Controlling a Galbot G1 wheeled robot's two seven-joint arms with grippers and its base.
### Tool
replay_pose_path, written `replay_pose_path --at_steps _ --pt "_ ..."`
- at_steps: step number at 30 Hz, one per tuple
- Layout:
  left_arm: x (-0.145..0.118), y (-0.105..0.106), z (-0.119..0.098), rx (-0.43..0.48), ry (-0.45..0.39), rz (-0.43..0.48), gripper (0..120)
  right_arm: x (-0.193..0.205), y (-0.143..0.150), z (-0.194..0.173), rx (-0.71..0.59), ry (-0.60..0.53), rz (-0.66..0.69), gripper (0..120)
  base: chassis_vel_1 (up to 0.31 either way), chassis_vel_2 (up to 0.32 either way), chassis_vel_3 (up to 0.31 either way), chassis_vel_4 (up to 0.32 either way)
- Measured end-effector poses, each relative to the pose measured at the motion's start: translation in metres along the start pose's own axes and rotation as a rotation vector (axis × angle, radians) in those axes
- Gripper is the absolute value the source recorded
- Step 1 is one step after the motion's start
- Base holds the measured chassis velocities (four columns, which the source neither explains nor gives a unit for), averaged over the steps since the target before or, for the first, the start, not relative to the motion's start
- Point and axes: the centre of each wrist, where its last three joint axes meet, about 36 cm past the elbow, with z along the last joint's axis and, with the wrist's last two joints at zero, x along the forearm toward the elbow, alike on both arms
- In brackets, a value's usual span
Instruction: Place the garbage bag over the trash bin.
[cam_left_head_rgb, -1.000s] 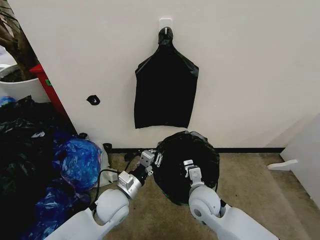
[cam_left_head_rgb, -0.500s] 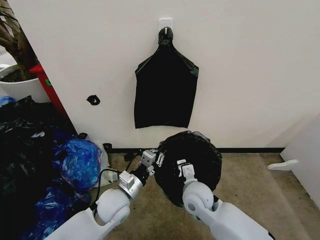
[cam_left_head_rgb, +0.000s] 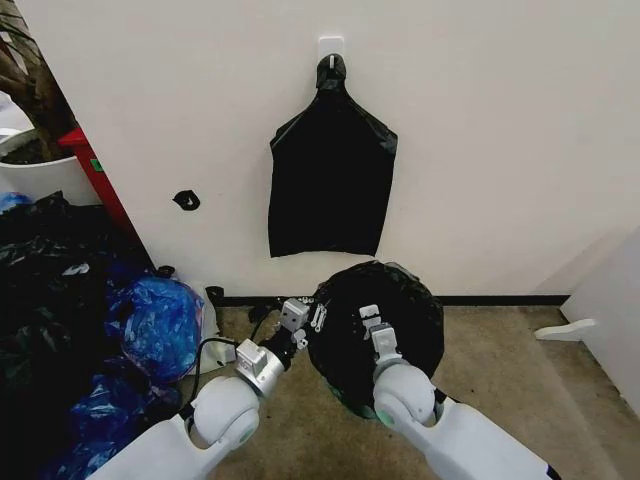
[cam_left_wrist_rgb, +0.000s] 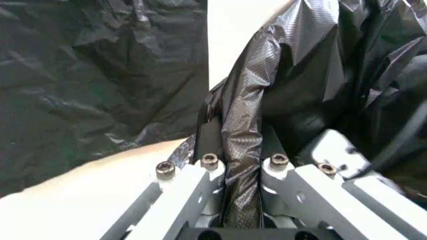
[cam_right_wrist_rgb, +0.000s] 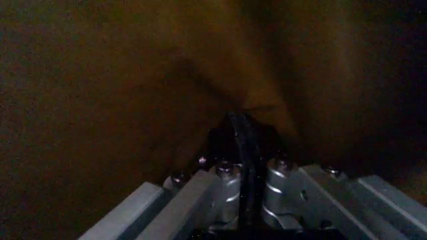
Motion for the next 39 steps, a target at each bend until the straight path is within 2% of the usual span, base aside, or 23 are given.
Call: replay_pose_path --at_steps 3,9,15,18,22,26,30,35,39 --pt "0.001 -0.001 0.0 0.002 0.003 0.003 4 -0.011 -0.002 -0.006 0.007 0.037 0.025 0 0.0 0.0 0.0 0.0" --pt "0.004 -0.002 -0.001 0.001 0.005 0.007 4 -0.038 -0.017 -0.026 -0.063 0.143 0.085 0 0.0 0.0 0.0 0.0" --pt "0.004 -0.003 -0.001 0.004 0.003 0.005 4 -0.041 -0.022 -0.025 -0.076 0.162 0.095 0 0.0 0.0 0.0 0.0" --pt "0.004 -0.004 -0.001 0.009 0.003 0.005 4 -0.043 -0.021 -0.018 -0.087 0.099 0.09 0 0.0 0.0 0.0 0.0" --pt "0.005 -0.004 0.0 0.015 0.009 0.006 4 -0.039 -0.016 0.001 -0.116 -0.076 -0.01 0 0.0 0.0 0.0 0.0" --pt "0.006 -0.002 0.0 0.012 0.012 0.0 4 -0.022 -0.009 0.008 -0.121 -0.113 -0.071 0 0.0 0.0 0.0 0.0" --pt "0.007 0.001 0.001 0.009 0.016 -0.004 4 0.001 -0.001 0.003 -0.154 -0.021 -0.108 0 0.0 0.0 0.0 0.0" --pt "0.007 0.0 0.001 0.01 0.016 -0.004 4 0.01 0.0 -0.003 -0.185 0.072 -0.113 0 0.0 0.0 0.0 0.0" --pt "0.007 0.001 0.001 0.008 0.016 -0.003 4 0.026 0.001 -0.023 -0.219 0.231 -0.144 0 0.0 0.0 0.0 0.0"
